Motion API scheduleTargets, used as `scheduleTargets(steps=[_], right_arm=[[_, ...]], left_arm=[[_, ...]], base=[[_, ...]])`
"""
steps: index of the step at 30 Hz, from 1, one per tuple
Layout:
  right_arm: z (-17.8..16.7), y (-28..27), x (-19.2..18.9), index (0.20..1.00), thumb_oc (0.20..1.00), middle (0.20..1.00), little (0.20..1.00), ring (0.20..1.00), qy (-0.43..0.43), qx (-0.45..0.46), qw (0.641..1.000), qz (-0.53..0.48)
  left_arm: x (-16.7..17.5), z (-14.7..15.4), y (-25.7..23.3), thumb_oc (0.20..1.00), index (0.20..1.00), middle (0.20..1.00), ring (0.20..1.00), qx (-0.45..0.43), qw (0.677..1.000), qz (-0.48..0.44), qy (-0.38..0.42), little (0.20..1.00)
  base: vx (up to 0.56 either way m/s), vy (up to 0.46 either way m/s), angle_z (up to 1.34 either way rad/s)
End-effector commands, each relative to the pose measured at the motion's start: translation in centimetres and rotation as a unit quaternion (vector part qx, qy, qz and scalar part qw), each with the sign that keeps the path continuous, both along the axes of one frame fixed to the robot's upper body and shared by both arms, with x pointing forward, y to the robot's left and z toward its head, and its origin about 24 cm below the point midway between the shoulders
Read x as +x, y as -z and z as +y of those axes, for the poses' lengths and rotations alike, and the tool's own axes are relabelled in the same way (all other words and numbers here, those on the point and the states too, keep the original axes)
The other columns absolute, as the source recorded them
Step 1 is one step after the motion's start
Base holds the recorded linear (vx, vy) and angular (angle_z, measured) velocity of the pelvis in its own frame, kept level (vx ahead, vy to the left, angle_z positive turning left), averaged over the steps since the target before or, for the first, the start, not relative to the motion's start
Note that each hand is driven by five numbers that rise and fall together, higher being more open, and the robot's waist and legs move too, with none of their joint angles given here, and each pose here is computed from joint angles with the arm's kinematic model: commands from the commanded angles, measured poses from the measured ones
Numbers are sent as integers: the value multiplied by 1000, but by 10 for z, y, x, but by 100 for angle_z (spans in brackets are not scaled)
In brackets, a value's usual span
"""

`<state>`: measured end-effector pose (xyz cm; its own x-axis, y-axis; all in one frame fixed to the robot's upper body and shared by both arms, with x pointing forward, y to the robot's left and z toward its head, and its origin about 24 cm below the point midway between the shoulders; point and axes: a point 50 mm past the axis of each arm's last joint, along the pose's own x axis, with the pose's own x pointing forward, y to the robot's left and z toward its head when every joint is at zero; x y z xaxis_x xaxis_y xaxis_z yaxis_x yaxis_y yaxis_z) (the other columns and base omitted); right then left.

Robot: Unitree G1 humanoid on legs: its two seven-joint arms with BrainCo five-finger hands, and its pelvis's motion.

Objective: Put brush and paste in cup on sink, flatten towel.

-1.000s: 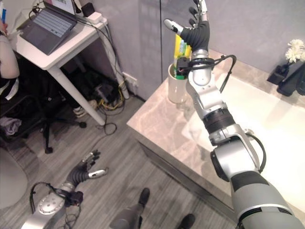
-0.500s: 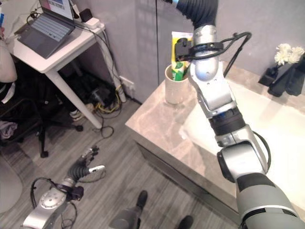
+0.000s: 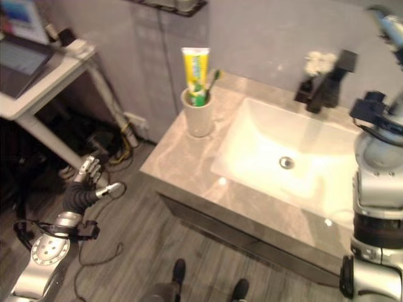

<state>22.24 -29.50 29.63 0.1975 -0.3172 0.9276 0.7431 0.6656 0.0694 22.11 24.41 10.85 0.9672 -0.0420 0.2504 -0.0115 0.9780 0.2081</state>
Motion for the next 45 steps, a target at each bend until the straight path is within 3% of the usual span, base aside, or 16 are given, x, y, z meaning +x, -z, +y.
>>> scheduleTargets(steps=[1, 4, 7, 21, 22, 24, 26, 27, 28, 29, 31, 33, 36, 37, 39, 45], right_arm=[[-18, -11, -22, 1000, 1000, 1000, 1000, 1000, 161, -81, 984, -15], [-72, 15, -46, 1000, 1000, 1000, 1000, 1000, 330, -69, 939, 65], [-93, 32, -54, 1000, 1000, 1000, 1000, 1000, 375, -40, 920, 105], [-136, 203, -81, 1000, 1000, 1000, 1000, 1000, 297, 347, 851, 258], [-140, 232, -90, 1000, 1000, 1000, 1000, 1000, 267, 428, 823, 264], [-142, 245, -95, 1000, 1000, 1000, 1000, 1000, 265, 457, 806, 268], [-139, 288, -110, 1000, 1000, 1000, 1000, 1000, 225, 590, 744, 220], [-138, 305, -119, 1000, 1000, 1000, 1000, 1000, 228, 631, 710, 212], [-140, 305, -120, 1000, 1000, 1000, 1000, 1000, 224, 634, 710, 209], [-132, 326, -124, 1000, 1000, 1000, 1000, 1000, 212, 678, 667, 225], [-125, 339, -126, 1000, 1000, 1000, 1000, 1000, 198, 683, 654, 258], [-106, 372, -150, 1000, 1000, 1000, 1000, 1000, 228, 687, 583, 370], [-92, 387, -155, 1000, 1000, 1000, 1000, 1000, 223, 695, 545, 413], [-73, 405, -165, 1000, 1000, 1000, 1000, 1000, 214, 735, 499, 405], [-53, 420, -171, 1000, 1000, 1000, 1000, 1000, 192, 749, 452, 445], [-18, 439, -178, 1000, 1000, 1000, 1000, 1000, 169, 681, 380, 603]], left_arm=[[-5, 4, -7, 200, 200, 200, 200, -3, 999, -35, 2, 200], [-7, 15, 1, 200, 200, 200, 200, 26, 999, -16, -25, 200], [-6, 18, 6, 200, 200, 200, 200, 19, 999, -5, -33, 200], [10, 50, 29, 200, 200, 200, 200, 21, 990, 53, -131, 200], [14, 52, 30, 200, 200, 200, 200, 14, 988, 56, -145, 200], [16, 53, 32, 200, 200, 200, 200, 10, 986, 60, -153, 200], [22, 54, 29, 200, 200, 200, 200, 9, 986, 58, -157, 200], [23, 55, 29, 200, 200, 200, 200, 10, 985, 61, -158, 200], [24, 55, 28, 200, 200, 200, 200, 10, 986, 61, -158, 200], [28, 56, 24, 200, 200, 200, 200, 20, 986, 61, -153, 200], [30, 56, 22, 200, 200, 200, 200, 25, 986, 56, -152, 200], [39, 55, 20, 200, 200, 200, 200, 29, 987, 54, -149, 200], [47, 50, 15, 200, 200, 200, 200, 35, 989, 47, -138, 200], [51, 47, 16, 200, 200, 200, 200, 27, 990, 48, -133, 200], [58, 44, 17, 200, 200, 200, 200, 21, 990, 54, -128, 200], [77, 35, 14, 200, 200, 200, 200, 14, 992, 57, -115, 200]], base=[[14, 5, -51], [0, 16, -33], [4, 2, -40], [2, -10, -31], [-2, -36, -7], [-3, -35, -2], [17, -49, -3], [5, -37, -3], [-24, -52, -1], [5, -36, 3], [11, -43, 7], [16, -51, 6], [15, -42, 14], [23, -35, 4], [28, -33, 5], [52, -28, 5]])
